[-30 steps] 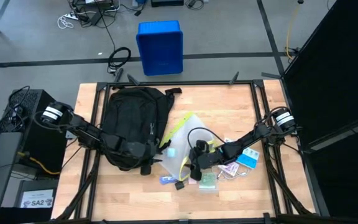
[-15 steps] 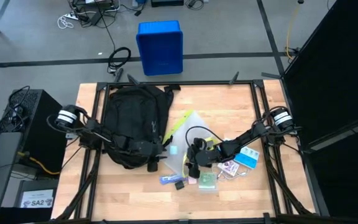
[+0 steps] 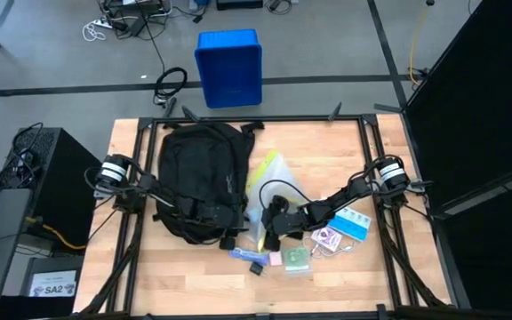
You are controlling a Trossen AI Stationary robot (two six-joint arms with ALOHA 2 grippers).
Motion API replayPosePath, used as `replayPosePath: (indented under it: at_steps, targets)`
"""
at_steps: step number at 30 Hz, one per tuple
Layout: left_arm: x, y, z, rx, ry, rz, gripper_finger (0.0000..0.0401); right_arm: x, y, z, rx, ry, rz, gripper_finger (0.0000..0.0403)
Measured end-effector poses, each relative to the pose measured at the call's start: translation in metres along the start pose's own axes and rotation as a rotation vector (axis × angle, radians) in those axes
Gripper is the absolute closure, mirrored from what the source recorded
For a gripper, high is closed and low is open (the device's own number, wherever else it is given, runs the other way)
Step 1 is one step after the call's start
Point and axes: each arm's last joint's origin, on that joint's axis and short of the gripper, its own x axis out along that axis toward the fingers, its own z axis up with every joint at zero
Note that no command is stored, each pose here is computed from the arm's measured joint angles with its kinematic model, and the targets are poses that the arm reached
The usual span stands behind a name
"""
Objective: Unpack backpack
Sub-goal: Remove the blue charger adapter from the zip lock bag
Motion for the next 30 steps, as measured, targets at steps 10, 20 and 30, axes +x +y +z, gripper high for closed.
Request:
replayPosePath:
  at_steps: [10,20,30]
  targets:
    - [-0.004,0.0,0.001,0.005,0.033,-0.005,0.031,-0.002,0.007,-0.001,-0.02,-0.013,-0.006,0.0164]
    - [-0.04,0.007,0.011,-0.03,0.122,0.048,0.0325,-0.002,0.006,-0.001,-0.024,-0.025,-0.051,0.0157]
    - [-0.042,0.017,0.021,0.016,0.051,0.166,0.0325,-0.003,0.005,0.0,-0.028,-0.028,-0.064,0.0133]
